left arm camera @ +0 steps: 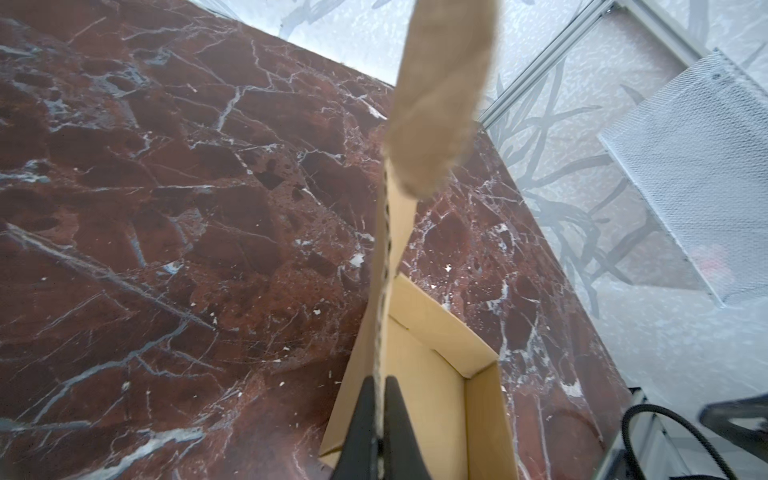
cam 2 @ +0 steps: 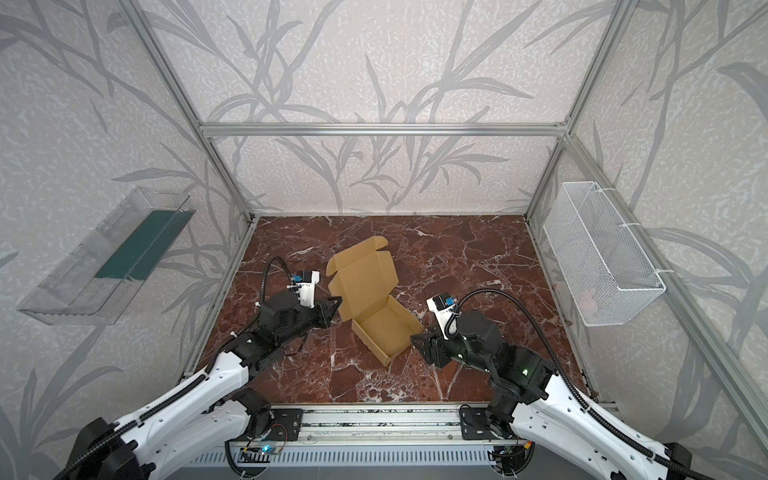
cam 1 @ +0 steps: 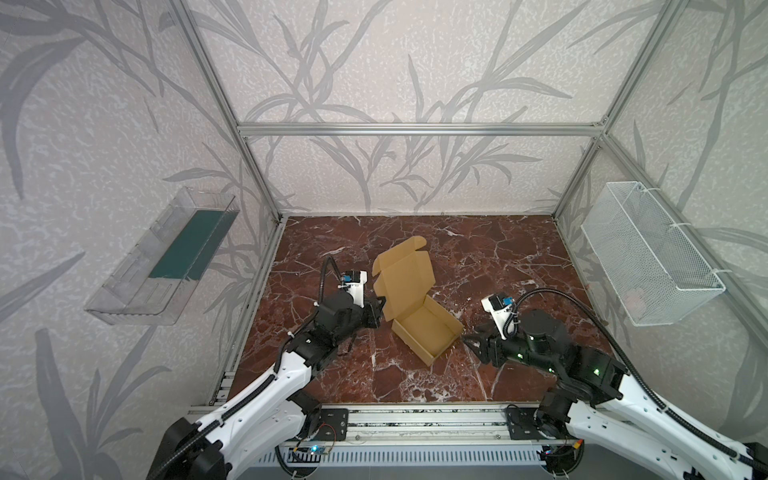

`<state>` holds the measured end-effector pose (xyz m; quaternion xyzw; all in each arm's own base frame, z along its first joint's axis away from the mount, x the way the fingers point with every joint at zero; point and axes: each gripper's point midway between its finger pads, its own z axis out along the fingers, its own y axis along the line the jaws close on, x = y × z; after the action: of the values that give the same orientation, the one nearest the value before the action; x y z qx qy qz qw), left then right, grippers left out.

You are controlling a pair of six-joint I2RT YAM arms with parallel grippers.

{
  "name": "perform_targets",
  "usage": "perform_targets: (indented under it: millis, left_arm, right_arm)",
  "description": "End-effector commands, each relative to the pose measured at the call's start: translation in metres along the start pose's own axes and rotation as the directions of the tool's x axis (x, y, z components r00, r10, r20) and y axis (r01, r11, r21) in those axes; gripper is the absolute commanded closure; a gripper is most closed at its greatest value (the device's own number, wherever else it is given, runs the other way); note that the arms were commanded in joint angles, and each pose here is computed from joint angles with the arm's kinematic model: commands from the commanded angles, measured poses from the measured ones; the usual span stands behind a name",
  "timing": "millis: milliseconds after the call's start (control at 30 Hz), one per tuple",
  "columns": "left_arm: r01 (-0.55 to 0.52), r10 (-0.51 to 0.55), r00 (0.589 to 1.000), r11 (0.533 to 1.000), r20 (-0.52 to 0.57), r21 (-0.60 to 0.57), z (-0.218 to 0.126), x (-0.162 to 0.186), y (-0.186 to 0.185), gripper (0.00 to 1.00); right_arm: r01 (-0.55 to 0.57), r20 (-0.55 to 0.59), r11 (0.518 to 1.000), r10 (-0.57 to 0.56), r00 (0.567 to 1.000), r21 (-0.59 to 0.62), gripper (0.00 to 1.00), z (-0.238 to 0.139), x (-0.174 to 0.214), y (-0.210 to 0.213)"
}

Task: Fold the paper box

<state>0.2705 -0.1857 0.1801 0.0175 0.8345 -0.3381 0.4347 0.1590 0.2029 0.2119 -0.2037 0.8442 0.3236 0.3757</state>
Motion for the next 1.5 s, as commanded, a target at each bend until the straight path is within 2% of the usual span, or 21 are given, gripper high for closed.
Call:
perform_targets:
  millis: [0, 100, 300, 433, 633, 733, 933, 1333, 1467]
  left_arm:
    - [0.004, 0.0, 0.995, 0.999, -0.097, 0.039, -0.017, -0.002, -0.02, 1.0]
    - [-0.011, 0.031, 0.978, 0.995, -0.206, 0.095, -0.029, 0.006, -0.037, 1.0]
    - [0.022, 0.07, 0.951, 0.956, -0.302, 0.291, -0.049, 0.016, -0.067, 1.0]
    - [0.045, 0.102, 0.944, 0.902, -0.315, 0.428, -0.065, 0.015, -0.091, 1.0]
    - [0.001, 0.183, 0.948, 0.817, -0.26, 0.576, -0.097, 0.005, -0.123, 1.0]
    - [-0.02, 0.209, 0.95, 0.781, -0.231, 0.624, -0.111, 0.001, -0.134, 1.0]
    - [-0.023, 0.234, 0.946, 0.741, -0.226, 0.671, -0.13, 0.0, -0.146, 1.0]
    - [0.059, 0.243, 0.933, 0.624, -0.266, 0.779, -0.16, 0.008, -0.165, 1.0]
    - [0.079, 0.249, 0.928, 0.593, -0.276, 0.801, -0.166, 0.008, -0.17, 1.0]
  right_arm:
    - [0.029, 0.047, 0.999, -0.028, 0.998, -0.016, 0.34, -0.008, -0.016, 0.002]
    - [0.005, 0.073, 0.999, -0.002, 0.997, -0.037, 0.27, -0.011, -0.026, -0.001]
    - [-0.063, 0.122, 0.98, 0.087, 0.989, -0.19, 0.18, -0.006, -0.038, 0.005]
    - [-0.097, 0.134, 0.967, 0.132, 0.982, -0.236, 0.16, -0.002, -0.039, 0.003]
    - [-0.119, 0.127, 0.957, 0.157, 0.979, -0.264, 0.15, 0.005, -0.033, 0.0]
    - [-0.109, 0.144, 0.96, 0.149, 0.978, -0.256, 0.15, 0.004, -0.032, -0.002]
    - [-0.105, 0.182, 0.97, 0.147, 0.972, -0.221, 0.15, 0.0, -0.03, -0.009]
    - [-0.072, 0.262, 0.934, 0.171, 0.95, -0.351, 0.15, 0.005, -0.037, 0.001]
    - [-0.056, 0.261, 0.901, 0.183, 0.948, -0.43, 0.15, 0.008, -0.041, 0.01]
